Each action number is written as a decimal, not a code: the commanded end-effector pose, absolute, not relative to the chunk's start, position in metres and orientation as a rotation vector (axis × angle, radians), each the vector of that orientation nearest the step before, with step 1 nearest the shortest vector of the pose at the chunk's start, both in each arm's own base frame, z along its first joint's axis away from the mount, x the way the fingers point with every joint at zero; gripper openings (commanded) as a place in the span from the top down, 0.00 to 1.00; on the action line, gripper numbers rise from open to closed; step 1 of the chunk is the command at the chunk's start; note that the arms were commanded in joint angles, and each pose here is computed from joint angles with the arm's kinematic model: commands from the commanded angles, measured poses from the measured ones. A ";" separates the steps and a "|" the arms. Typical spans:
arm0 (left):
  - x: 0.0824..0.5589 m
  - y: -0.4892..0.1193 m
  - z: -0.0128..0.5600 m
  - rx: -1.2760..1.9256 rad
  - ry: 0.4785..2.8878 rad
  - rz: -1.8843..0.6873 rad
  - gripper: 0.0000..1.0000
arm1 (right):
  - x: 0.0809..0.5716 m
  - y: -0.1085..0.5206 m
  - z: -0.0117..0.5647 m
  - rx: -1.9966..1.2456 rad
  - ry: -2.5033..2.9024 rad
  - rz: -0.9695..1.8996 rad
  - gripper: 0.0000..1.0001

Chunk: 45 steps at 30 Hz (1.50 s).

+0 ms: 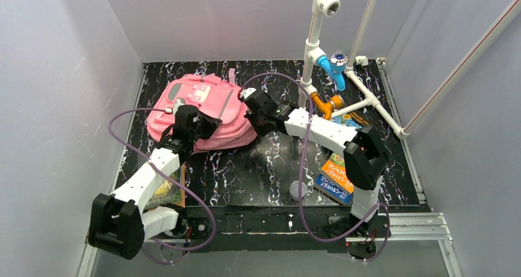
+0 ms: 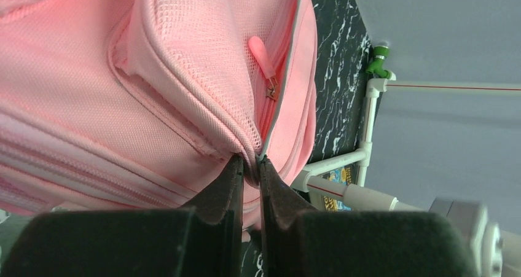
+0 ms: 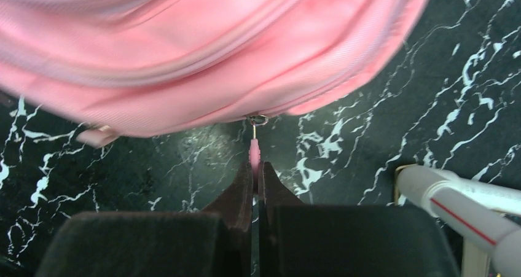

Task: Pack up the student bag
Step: Unzip the student bag at the center of the board.

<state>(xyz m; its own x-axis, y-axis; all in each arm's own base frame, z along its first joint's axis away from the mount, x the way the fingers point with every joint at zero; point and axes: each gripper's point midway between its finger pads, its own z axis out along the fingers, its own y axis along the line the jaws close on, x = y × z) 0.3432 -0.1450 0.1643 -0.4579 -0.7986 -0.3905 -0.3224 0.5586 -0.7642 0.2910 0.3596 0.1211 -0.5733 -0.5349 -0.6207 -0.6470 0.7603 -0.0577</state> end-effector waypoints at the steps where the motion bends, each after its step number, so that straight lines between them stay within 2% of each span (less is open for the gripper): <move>1: 0.366 -0.163 0.248 -0.822 1.778 -0.943 1.00 | 0.245 0.414 0.156 -0.911 2.190 0.431 0.99; 6: 0.360 -0.157 0.263 -0.777 1.730 -0.916 1.00 | 0.236 0.433 0.172 -0.900 2.122 0.631 0.99; 12: 0.340 -0.175 0.234 -0.627 1.898 -0.939 1.00 | 0.235 0.427 0.167 -0.981 2.133 0.618 0.99; 13: 0.332 -0.178 0.226 -0.605 1.941 -0.950 0.95 | 0.234 0.425 0.165 -0.985 2.142 0.627 0.99; 16: 0.296 -0.165 0.203 -0.543 2.089 -0.854 0.46 | 0.224 0.421 0.157 -0.960 2.180 0.695 0.99; 17: 0.285 -0.156 0.206 -0.516 2.106 -0.808 0.27 | 0.221 0.420 0.153 -0.949 2.195 0.716 0.99; 18: 0.262 -0.141 0.202 -0.474 2.173 -0.720 0.03 | 0.213 0.422 0.151 -0.947 2.217 0.763 0.99; 19: 0.252 -0.136 0.206 -0.445 2.187 -0.690 0.02 | 0.211 0.422 0.150 -0.940 2.226 0.776 0.99; 20: 0.236 -0.129 0.202 -0.447 2.232 -0.663 0.02 | 0.210 0.421 0.150 -0.912 2.243 0.788 0.99; 22: 0.200 -0.133 0.171 -0.553 2.368 -0.734 0.16 | 0.205 0.423 0.152 -0.867 2.257 0.843 0.99; 24: 0.192 -0.174 0.153 -0.681 2.386 -1.089 0.32 | 0.195 0.426 0.150 -0.838 2.271 0.930 0.98; 25: 0.195 -0.184 0.147 -0.722 2.373 -1.178 0.36 | 0.193 0.426 0.147 -0.823 2.276 0.945 0.98; 35: 0.206 -0.201 0.122 -0.888 2.330 -1.358 0.52 | 0.190 0.427 0.141 -0.753 2.291 0.994 0.96; 41: 0.210 -0.197 0.113 -0.938 2.324 -1.310 0.54 | 0.188 0.431 0.140 -0.758 2.292 1.018 0.96; 43: 0.211 -0.197 0.108 -0.959 2.338 -1.293 0.59 | 0.189 0.431 0.143 -0.754 2.284 1.023 0.96; 45: 0.212 -0.196 0.102 -0.990 2.348 -1.275 0.67 | 0.189 0.431 0.148 -0.746 2.272 1.030 0.96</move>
<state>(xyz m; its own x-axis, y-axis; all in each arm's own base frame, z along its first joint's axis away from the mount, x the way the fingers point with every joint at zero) 0.2099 -0.1954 0.1107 -0.7365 -0.6750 0.0430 -0.3964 0.3793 -0.8361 0.1911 0.4138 0.1037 -0.7350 -0.3330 -0.5906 -0.6370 0.6378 0.4330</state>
